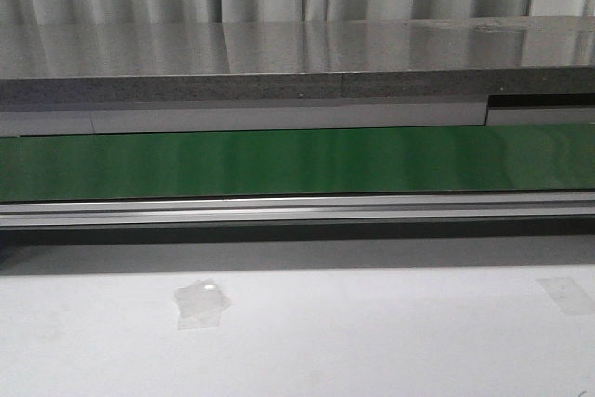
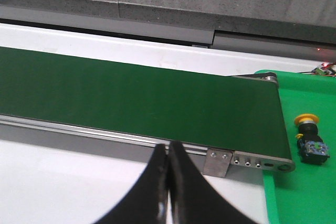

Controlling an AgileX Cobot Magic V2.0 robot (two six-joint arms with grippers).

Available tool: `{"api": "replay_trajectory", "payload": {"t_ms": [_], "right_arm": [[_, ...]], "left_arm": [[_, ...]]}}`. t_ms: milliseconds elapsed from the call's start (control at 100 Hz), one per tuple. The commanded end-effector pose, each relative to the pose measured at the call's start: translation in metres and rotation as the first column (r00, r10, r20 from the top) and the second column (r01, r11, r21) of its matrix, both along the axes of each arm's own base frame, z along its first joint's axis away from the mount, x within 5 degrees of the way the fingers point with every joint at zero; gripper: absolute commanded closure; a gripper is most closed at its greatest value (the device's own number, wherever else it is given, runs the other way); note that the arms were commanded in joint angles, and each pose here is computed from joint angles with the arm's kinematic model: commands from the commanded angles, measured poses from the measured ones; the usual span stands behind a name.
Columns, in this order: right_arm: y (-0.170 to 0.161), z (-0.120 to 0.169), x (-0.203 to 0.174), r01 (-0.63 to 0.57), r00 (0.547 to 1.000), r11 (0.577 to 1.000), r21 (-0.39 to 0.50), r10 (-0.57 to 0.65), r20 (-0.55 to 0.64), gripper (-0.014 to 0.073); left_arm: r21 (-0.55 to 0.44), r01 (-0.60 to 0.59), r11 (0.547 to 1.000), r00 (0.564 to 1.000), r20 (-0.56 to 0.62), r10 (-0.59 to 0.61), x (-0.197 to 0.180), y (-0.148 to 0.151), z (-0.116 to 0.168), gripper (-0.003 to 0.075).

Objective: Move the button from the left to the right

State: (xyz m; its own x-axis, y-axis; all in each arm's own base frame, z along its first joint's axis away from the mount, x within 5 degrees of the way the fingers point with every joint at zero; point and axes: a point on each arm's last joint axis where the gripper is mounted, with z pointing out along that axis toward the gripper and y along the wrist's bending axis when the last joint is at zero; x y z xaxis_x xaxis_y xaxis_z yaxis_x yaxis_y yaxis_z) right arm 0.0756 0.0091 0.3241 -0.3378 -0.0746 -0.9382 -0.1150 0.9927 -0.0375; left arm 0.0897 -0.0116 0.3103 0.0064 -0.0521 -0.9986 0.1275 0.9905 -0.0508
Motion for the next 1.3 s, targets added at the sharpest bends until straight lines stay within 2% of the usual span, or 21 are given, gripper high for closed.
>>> {"api": "replay_trajectory", "payload": {"t_ms": [0,590,830,1040,1290], "right_arm": [[-0.001,0.013,0.002,0.01,0.997,1.0,0.004,-0.01,0.083,0.0663],[-0.001,0.013,0.002,0.01,0.997,1.0,0.004,-0.01,0.083,0.0663],[0.0,0.008,0.001,-0.002,0.991,1.0,0.007,0.001,0.134,0.0663],[0.0,-0.008,-0.014,-0.026,0.971,1.0,-0.014,0.029,0.237,0.0663],[-0.004,-0.05,-0.028,0.005,0.953,0.999,0.054,-0.021,0.301,0.0663]], "left_arm": [[-0.025,-0.021,0.999,0.997,0.071,0.023,0.0,0.002,0.013,0.074],[-0.025,-0.021,0.999,0.997,0.071,0.023,0.0,0.002,0.013,0.074],[-0.025,-0.021,0.999,0.997,0.071,0.023,0.0,0.002,0.013,0.074],[-0.025,-0.021,0.999,0.997,0.071,0.023,0.0,0.002,0.013,0.074],[-0.025,-0.021,0.999,0.997,0.071,0.023,0.0,0.002,0.013,0.074]]}}
